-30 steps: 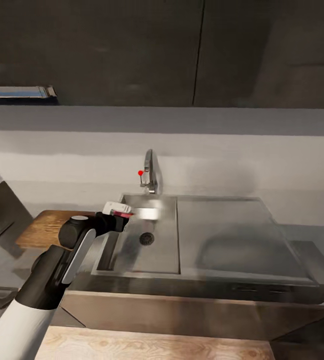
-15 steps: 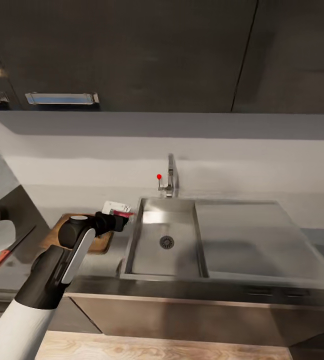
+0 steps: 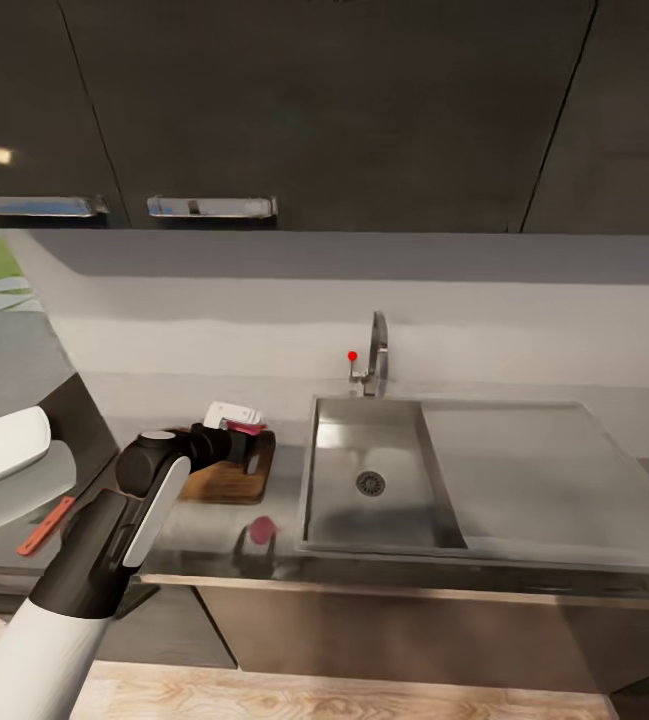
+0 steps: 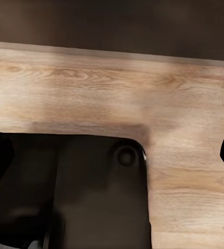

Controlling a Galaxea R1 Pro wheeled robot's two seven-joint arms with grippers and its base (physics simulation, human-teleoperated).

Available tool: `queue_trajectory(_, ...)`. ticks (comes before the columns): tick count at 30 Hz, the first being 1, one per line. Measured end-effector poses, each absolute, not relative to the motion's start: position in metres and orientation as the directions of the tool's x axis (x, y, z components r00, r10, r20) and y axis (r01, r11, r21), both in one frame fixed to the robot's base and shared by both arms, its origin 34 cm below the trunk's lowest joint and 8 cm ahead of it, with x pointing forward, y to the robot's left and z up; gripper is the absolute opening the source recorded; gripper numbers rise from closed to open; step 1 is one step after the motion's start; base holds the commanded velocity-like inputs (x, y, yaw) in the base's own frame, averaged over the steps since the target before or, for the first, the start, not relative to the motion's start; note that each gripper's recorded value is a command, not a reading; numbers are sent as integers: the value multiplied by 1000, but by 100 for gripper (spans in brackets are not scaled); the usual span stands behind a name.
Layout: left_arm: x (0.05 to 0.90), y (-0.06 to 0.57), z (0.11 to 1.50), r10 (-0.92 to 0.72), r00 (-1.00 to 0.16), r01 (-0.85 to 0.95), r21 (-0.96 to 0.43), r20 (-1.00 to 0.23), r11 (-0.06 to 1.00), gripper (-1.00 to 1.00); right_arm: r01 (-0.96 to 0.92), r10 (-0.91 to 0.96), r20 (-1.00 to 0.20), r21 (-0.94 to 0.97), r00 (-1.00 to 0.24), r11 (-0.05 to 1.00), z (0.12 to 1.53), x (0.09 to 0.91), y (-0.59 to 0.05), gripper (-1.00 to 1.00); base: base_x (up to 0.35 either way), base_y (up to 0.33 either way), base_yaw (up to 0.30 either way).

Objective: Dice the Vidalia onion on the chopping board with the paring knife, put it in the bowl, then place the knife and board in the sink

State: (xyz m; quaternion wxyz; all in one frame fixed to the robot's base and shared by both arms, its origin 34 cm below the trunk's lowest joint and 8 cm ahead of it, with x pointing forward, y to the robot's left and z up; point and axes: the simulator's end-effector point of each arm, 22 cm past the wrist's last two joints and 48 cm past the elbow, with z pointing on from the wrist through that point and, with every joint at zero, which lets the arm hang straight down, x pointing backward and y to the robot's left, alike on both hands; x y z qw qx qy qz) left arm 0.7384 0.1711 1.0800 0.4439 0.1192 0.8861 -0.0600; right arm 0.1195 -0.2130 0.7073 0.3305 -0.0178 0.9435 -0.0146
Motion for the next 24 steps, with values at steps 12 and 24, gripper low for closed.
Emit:
queue_trajectory(12, 737, 170, 1090, 161, -564, 267, 6, -810, 964, -100, -23, -43, -636, -39, -771, 999, 707, 124, -213, 100, 44, 288, 0)
queue_trajectory(24, 735, 171, 1093, 163, -563, 265, 9, -810, 964, -100, -22, -42, -644, -39, -764, 999, 707, 127, -213, 100, 3, 128, 0)
